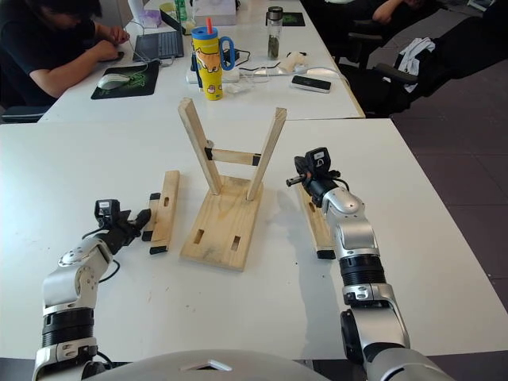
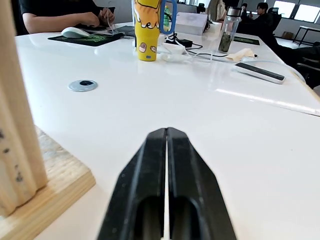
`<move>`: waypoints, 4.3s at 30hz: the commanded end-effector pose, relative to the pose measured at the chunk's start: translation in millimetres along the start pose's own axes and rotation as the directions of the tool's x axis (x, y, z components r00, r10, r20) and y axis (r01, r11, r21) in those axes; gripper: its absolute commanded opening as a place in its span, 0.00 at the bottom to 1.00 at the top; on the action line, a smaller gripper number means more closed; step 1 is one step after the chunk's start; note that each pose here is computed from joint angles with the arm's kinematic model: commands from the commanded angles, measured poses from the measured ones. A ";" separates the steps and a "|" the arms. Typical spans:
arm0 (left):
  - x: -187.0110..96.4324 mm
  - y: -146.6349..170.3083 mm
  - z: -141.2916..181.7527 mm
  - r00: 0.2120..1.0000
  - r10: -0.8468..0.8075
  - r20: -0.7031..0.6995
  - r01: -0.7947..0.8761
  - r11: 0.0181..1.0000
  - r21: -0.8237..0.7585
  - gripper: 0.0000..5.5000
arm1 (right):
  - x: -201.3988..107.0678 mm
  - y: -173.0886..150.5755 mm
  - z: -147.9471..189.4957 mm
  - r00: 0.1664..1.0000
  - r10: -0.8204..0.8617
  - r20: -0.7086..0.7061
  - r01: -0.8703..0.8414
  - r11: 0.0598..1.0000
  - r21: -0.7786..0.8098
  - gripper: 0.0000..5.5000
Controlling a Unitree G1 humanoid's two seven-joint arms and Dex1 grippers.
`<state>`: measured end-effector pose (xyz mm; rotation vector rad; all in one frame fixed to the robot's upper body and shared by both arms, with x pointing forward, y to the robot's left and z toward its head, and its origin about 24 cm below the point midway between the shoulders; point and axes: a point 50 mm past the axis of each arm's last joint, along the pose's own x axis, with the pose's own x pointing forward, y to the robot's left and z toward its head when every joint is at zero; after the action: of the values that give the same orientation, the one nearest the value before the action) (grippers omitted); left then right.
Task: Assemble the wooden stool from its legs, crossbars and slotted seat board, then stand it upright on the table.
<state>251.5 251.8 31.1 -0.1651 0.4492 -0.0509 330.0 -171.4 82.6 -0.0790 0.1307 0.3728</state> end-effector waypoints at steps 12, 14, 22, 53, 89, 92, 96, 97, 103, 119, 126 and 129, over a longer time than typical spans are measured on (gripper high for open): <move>3.9 -2.4 -14.7 0.985 -0.020 -0.172 0.030 0.998 0.053 0.70 | -3.9 14.2 -7.4 0.997 0.059 -0.047 -0.058 0.998 0.031 0.00; 3.4 -0.9 -19.3 0.980 -0.008 -0.201 0.028 0.995 0.095 0.70 | -4.1 14.9 -10.2 0.997 0.060 -0.057 -0.059 0.998 0.028 0.00; 0.3 -5.8 -38.5 0.960 0.027 -0.278 0.008 0.992 0.127 0.59 | -3.7 17.9 -13.6 0.996 0.057 -0.070 -0.056 0.998 0.025 0.00; -44.8 -74.4 133.5 0.635 -0.257 0.728 -0.185 0.865 0.467 0.24 | -59.9 -30.3 106.4 0.796 0.034 0.604 -0.463 0.676 0.572 0.55; -41.2 -179.8 80.1 0.555 -0.722 0.414 0.273 0.627 0.729 0.24 | -37.7 59.4 83.9 0.766 0.400 0.503 -0.639 0.385 0.666 0.12; -39.4 -178.3 78.2 0.566 -0.718 0.405 0.267 0.624 0.734 0.24 | -38.0 57.7 83.4 0.771 0.395 0.500 -0.633 0.392 0.667 0.08; -38.4 -174.3 74.9 0.579 -0.700 0.418 0.261 0.645 0.718 0.32 | -38.4 58.6 80.4 0.777 0.407 0.481 -0.624 0.399 0.672 0.08; -38.2 -172.9 74.2 0.582 -0.695 0.422 0.268 0.654 0.707 0.34 | -37.7 58.4 78.2 0.787 0.405 0.466 -0.612 0.410 0.676 0.08; -39.7 -146.3 95.1 0.584 -0.590 0.557 0.313 0.797 0.517 0.50 | -46.5 51.9 35.6 0.898 0.342 0.277 -0.428 0.534 0.729 0.08; -47.5 -117.3 90.0 0.641 -0.391 0.660 0.191 0.915 0.356 0.51 | -92.2 -26.8 24.7 0.975 -0.158 0.157 0.083 0.912 0.401 0.08; -41.3 -122.3 85.9 0.652 -0.411 0.638 0.213 0.906 0.366 0.51 | -76.8 -34.3 14.0 0.966 -0.194 0.170 0.108 0.904 0.414 0.08; -39.5 -121.9 84.3 0.657 -0.415 0.630 0.215 0.903 0.371 0.51 | -77.1 -32.6 7.3 0.964 -0.209 0.162 0.119 0.890 0.440 0.08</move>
<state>248.8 147.7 145.6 0.0045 -0.3784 -0.3815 272.1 -229.9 107.5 0.3718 -0.0049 0.1809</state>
